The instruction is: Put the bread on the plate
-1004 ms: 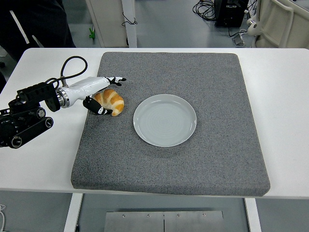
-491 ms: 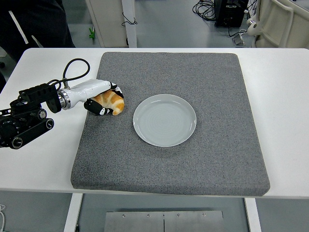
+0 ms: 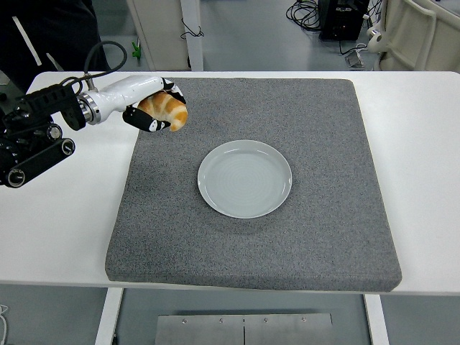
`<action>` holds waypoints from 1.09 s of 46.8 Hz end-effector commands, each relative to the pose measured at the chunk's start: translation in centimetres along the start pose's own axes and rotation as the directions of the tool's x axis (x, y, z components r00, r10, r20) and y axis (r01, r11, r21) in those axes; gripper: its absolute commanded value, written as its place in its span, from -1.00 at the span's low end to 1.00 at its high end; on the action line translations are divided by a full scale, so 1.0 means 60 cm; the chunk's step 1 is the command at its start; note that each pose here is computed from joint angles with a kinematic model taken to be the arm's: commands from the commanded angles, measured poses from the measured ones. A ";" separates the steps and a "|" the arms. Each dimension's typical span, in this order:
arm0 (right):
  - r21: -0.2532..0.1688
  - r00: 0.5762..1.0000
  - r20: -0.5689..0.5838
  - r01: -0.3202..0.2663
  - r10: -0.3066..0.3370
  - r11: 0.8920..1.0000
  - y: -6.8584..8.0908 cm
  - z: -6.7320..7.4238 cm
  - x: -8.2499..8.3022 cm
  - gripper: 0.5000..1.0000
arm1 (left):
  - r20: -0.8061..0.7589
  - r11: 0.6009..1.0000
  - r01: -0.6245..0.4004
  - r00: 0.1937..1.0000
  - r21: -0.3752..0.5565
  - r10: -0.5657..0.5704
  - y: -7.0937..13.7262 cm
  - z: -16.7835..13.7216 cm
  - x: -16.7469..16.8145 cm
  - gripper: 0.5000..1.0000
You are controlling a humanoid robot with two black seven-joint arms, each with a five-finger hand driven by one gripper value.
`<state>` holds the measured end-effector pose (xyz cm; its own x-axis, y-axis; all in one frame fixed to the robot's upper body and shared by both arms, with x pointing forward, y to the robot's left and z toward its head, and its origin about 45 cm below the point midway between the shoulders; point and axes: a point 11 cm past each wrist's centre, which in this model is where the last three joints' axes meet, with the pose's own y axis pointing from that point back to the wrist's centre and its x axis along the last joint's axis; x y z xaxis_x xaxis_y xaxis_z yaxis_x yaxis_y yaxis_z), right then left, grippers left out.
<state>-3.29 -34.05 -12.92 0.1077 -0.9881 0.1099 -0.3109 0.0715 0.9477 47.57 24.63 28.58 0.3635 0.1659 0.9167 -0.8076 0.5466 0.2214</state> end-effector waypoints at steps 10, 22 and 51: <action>0.000 1.000 -0.001 -0.001 0.001 1.000 0.000 0.000 0.001 1.00 | 0.012 0.998 -0.055 0.998 0.012 0.055 0.016 -0.004 0.092 -0.93; 0.000 1.000 0.000 0.000 0.000 1.000 0.000 0.000 0.000 1.00 | -0.017 0.996 -0.092 0.996 -0.019 0.092 0.016 0.020 0.152 -0.92; 0.000 1.000 0.000 0.000 0.000 1.000 0.000 0.000 0.000 1.00 | -0.024 0.972 -0.110 0.994 -0.207 0.107 0.005 0.152 0.172 -0.91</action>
<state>-3.27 -34.06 -12.92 0.1080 -0.9880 0.1102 -0.3114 0.0717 0.9476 47.41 20.01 41.02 0.2798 0.2453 0.9282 -0.7477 0.6621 0.0504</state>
